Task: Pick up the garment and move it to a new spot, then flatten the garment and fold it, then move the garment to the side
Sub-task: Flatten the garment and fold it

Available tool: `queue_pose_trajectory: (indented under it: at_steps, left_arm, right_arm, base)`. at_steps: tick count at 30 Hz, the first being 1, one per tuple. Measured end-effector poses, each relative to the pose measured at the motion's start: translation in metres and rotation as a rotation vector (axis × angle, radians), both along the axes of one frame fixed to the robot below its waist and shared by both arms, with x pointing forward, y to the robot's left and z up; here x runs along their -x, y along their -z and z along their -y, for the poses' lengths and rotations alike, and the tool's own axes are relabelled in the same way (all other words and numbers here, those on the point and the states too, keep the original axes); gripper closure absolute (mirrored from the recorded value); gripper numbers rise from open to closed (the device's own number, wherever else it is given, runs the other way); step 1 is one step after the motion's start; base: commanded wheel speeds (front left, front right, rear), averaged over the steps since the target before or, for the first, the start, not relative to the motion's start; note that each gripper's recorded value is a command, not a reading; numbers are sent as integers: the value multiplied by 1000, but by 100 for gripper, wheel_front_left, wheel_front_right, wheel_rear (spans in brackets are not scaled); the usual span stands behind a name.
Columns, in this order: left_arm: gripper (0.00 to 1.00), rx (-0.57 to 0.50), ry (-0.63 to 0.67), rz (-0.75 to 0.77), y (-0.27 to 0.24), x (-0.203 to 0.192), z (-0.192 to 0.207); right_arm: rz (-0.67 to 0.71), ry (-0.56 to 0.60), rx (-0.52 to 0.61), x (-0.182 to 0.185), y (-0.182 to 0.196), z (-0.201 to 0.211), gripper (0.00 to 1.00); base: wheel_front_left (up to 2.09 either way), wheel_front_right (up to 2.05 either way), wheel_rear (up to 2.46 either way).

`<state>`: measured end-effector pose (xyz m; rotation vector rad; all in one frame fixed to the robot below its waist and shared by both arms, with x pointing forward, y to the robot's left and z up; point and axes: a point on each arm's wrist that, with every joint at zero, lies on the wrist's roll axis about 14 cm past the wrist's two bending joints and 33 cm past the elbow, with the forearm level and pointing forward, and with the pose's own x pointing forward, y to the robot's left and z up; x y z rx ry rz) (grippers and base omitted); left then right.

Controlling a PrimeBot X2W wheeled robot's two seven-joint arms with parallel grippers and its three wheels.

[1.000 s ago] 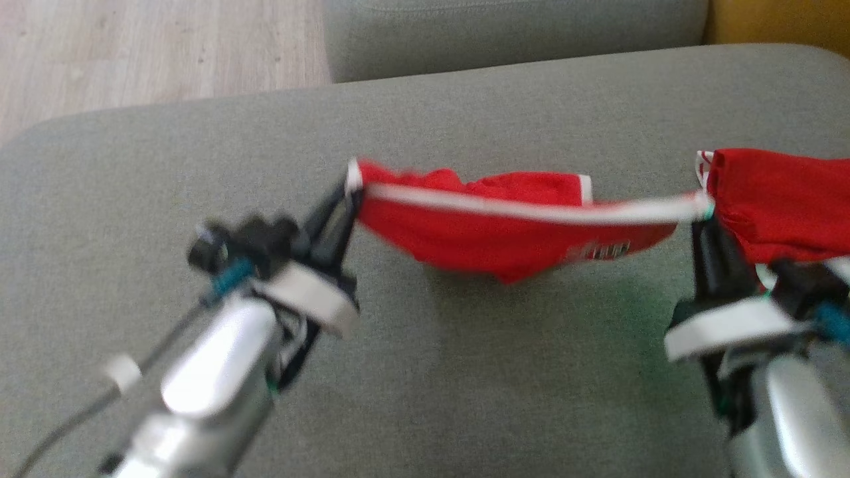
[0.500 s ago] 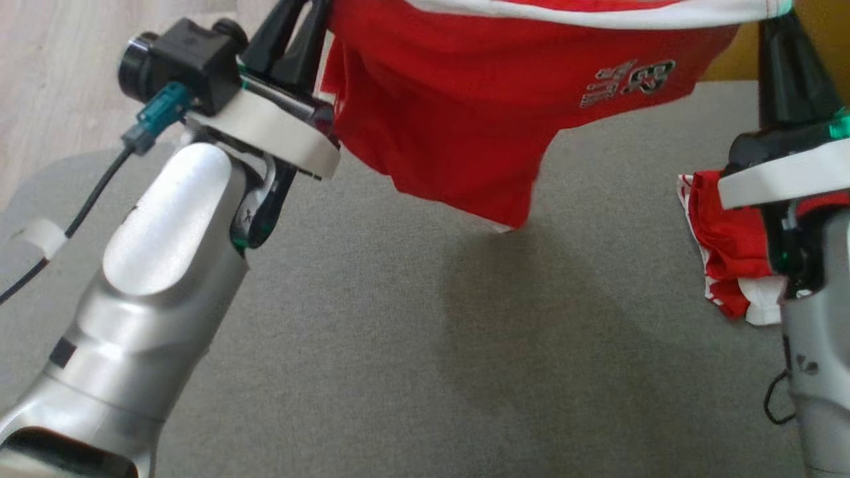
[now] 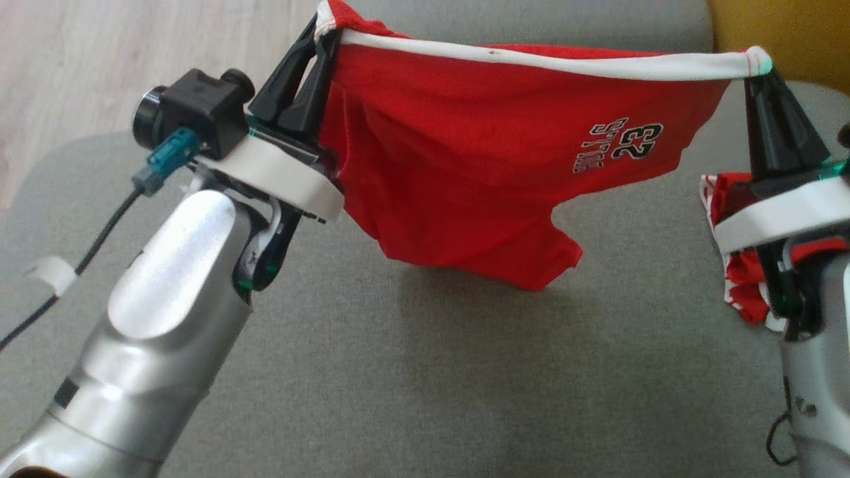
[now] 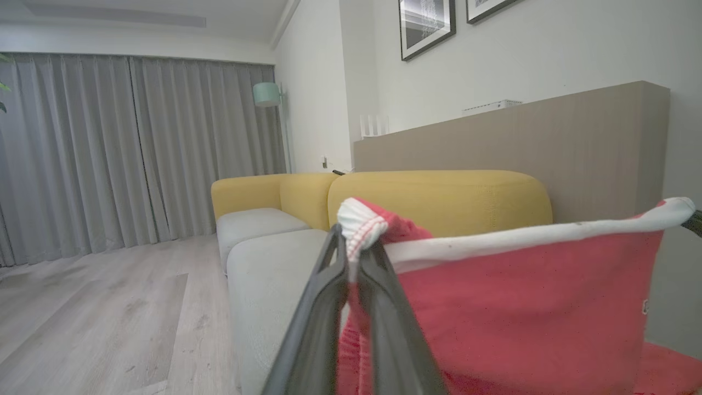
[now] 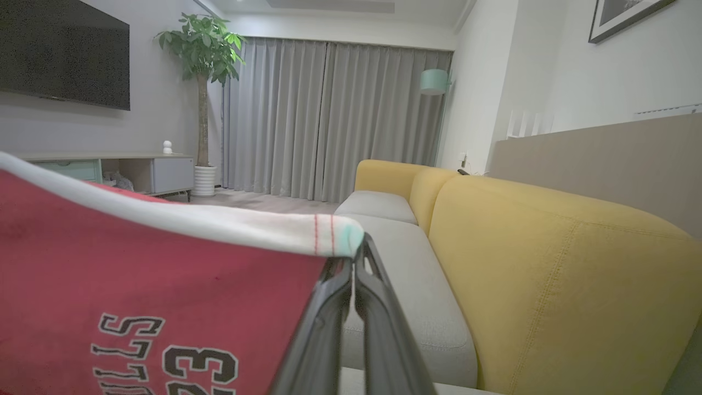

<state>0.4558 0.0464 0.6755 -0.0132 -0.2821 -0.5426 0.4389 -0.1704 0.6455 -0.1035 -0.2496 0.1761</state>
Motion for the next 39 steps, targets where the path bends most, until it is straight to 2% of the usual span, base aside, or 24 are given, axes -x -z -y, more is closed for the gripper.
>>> queue_pose_trajectory:
  at_steps: [6,15,19,23,30,34,35,39]
  left_arm:
    - [100,6,-23,-60,15,-34,-11]
    - [100,-36,-111,-19,1,-140,-38]
    - [100,13,-164,25,-7,-176,-54]
    - [100,38,-164,29,1,-197,-54]
    - [100,10,-162,-126,75,-184,-53]
    - [100,-45,-124,-258,138,-149,-44]
    - [100,-45,-124,-258,138,-149,-44]
    - [100,-83,-79,-356,181,-105,-37]
  right_arm:
    - [-42,-15,24,-37,7,-6,100]
    - [-13,-56,91,-146,-18,-29,100]
    - [44,-49,109,-184,-31,-34,100]
    - [16,-44,126,-207,-9,-36,100]
    - [-171,-64,222,-206,78,-36,100]
    - [-302,-63,287,-186,128,-22,100]
    - [-302,-63,287,-186,128,-22,100]
    - [-424,-87,331,-155,169,-15,100]
  base:
    - [0,0,0]
    - [0,0,0]
    - [0,0,0]
    - [0,0,0]
    - [0,0,0]
    - [0,0,0]
    - [0,0,0]
    - [0,0,0]
